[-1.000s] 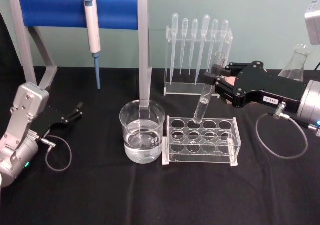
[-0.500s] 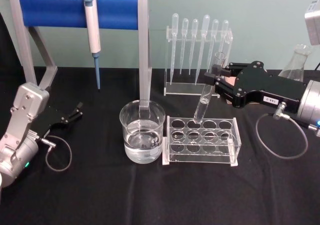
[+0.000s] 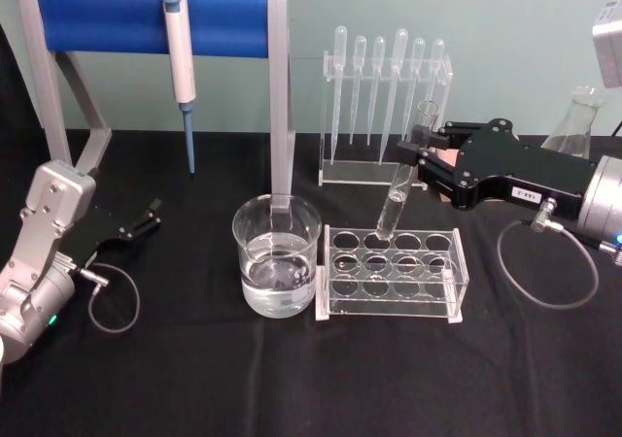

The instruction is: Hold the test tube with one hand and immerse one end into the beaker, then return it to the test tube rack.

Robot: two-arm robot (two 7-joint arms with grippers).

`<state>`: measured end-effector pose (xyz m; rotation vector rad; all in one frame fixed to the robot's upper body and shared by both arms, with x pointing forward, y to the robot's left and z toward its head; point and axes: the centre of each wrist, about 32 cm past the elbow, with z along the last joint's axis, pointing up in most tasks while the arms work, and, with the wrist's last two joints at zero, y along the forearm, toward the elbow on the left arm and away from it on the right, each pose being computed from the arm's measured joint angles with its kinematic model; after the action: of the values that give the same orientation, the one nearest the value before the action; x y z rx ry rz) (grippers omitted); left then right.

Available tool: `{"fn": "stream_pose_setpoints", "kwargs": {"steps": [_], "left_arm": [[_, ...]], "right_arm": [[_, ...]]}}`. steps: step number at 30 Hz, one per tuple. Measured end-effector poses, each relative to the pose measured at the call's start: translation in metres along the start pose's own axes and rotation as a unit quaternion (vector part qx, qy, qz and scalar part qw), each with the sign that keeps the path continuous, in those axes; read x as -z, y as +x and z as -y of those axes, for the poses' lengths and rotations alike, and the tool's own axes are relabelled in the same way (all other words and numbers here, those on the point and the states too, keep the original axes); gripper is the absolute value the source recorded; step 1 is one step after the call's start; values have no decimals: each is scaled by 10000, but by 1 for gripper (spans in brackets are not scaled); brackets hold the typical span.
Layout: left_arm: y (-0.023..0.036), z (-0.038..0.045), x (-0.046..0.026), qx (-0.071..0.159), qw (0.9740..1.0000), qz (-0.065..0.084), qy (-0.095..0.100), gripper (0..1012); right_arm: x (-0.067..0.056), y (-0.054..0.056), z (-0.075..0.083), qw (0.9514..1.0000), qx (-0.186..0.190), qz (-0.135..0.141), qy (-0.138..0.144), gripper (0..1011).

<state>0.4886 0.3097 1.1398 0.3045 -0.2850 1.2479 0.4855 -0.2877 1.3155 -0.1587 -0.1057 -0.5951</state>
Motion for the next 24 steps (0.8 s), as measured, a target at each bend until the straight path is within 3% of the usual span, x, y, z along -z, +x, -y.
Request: {"fn": "stream_pose_setpoints", "kwargs": {"steps": [24], "left_arm": [[0, 0, 0, 0, 10000, 0, 0, 1000]], "right_arm": [[0, 0, 0, 10000, 0, 0, 0, 241]]}}
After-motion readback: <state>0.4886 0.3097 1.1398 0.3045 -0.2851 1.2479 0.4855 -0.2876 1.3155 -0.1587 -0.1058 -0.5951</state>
